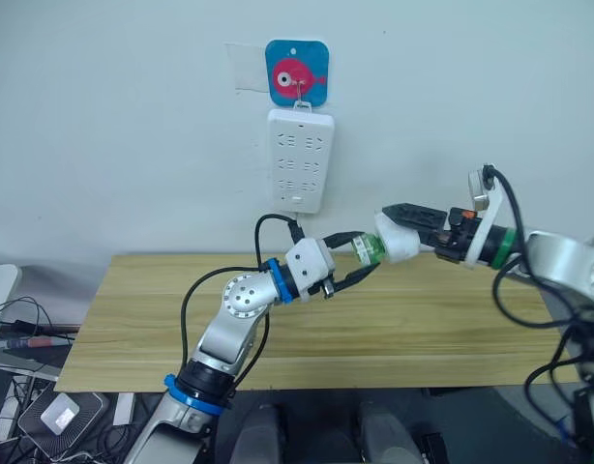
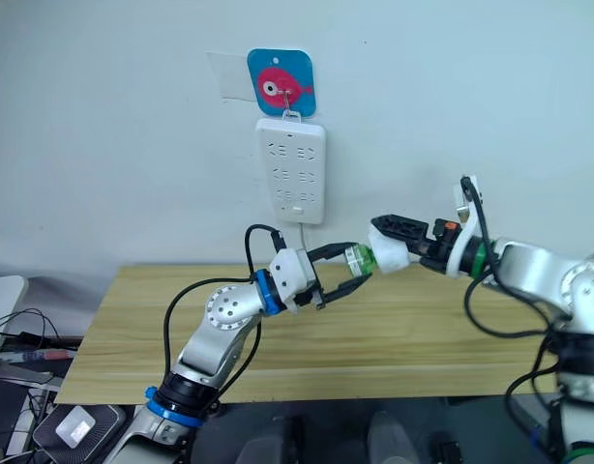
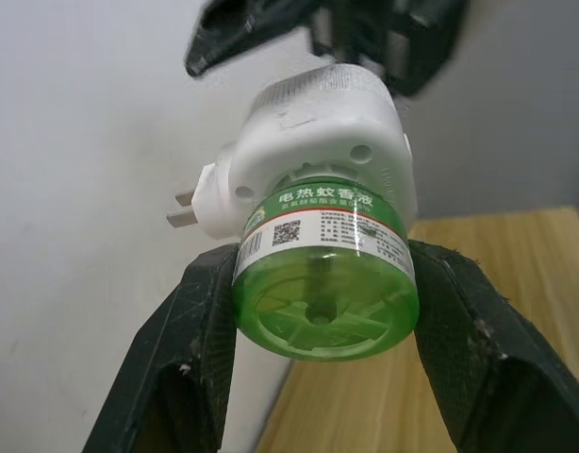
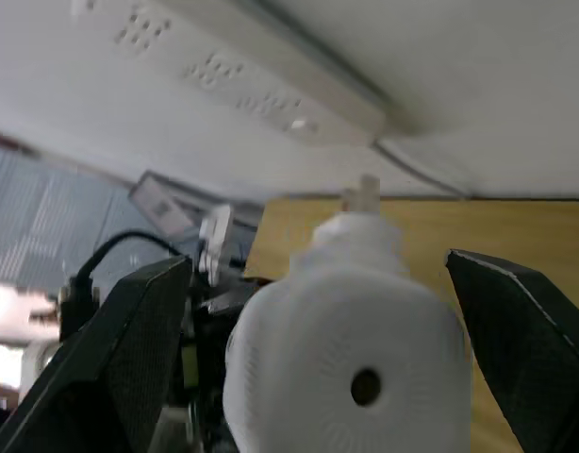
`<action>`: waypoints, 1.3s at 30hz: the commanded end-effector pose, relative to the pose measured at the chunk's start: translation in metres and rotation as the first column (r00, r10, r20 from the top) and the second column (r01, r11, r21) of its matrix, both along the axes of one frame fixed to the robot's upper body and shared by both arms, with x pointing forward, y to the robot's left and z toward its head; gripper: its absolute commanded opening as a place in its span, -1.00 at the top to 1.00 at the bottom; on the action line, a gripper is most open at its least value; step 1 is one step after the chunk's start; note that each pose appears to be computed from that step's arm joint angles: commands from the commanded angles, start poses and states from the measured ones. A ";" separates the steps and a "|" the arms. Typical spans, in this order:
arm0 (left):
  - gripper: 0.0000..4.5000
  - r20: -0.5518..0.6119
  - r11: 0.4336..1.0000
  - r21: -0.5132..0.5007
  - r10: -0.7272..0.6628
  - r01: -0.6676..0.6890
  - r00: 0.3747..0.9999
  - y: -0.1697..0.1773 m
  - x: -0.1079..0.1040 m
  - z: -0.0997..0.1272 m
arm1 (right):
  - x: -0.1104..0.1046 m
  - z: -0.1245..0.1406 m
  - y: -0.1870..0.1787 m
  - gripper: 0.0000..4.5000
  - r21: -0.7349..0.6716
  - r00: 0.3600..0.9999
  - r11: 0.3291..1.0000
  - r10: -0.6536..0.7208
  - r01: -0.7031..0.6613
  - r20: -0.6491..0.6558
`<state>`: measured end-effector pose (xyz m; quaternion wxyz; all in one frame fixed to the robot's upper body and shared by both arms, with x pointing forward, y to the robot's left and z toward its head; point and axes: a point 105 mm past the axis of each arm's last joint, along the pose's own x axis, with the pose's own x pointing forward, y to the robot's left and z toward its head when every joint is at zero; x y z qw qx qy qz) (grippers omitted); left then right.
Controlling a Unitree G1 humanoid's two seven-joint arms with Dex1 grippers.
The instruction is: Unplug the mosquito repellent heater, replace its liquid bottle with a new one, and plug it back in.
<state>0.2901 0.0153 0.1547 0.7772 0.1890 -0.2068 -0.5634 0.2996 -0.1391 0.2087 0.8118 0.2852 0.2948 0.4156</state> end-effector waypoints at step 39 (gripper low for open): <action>-0.03 -0.190 0.979 -0.128 -0.180 0.158 0.965 -0.016 -0.015 0.021 | -0.030 0.012 -0.008 -0.33 0.027 0.928 0.938 0.346 -0.346 -0.138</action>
